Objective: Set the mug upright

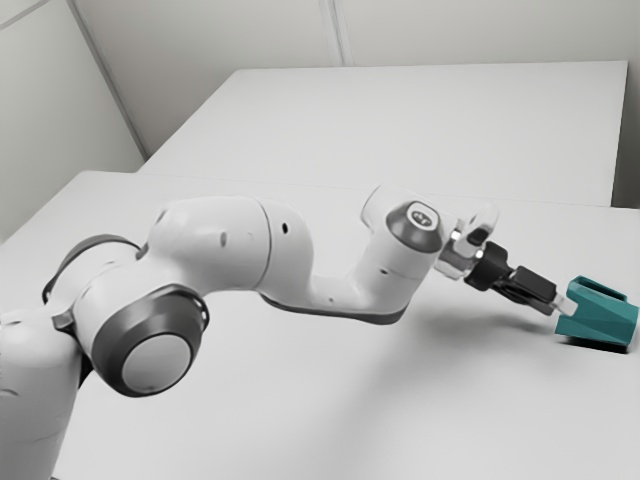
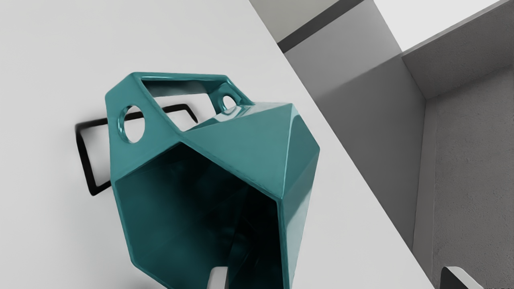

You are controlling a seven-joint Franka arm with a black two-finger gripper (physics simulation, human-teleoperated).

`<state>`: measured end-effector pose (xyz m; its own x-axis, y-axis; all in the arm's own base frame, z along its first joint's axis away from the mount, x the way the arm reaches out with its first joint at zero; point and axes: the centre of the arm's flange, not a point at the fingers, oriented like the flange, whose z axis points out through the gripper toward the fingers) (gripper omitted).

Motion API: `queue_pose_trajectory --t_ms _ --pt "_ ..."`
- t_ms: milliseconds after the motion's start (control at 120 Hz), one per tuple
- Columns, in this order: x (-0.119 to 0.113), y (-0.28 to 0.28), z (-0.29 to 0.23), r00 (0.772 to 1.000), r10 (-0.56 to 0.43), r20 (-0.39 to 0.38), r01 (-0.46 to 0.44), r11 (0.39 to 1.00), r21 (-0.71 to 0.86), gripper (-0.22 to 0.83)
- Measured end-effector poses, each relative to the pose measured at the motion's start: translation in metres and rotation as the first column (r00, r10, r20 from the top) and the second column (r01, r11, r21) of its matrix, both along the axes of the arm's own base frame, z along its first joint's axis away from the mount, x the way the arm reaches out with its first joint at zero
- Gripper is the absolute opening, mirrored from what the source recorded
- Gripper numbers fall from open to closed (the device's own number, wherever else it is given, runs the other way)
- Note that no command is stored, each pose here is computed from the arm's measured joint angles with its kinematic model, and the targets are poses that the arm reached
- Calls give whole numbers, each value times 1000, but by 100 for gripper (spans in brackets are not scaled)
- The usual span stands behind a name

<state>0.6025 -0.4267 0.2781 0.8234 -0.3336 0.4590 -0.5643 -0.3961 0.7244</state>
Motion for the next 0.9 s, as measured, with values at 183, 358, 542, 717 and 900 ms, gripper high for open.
queue_pose_trajectory --t_ms 183,358,542,717,900 --pt "0 -16 -5 1000 -14 14 14 1000 -6 58" --pt "2 -26 -13 1000 -19 23 20 1000 -9 58" --pt "1 -36 -18 999 -23 30 23 1000 -12 58" --pt "2 -37 -17 999 -22 36 22 1000 -13 44" --pt "3 -36 -18 999 -19 39 19 1000 -10 26"
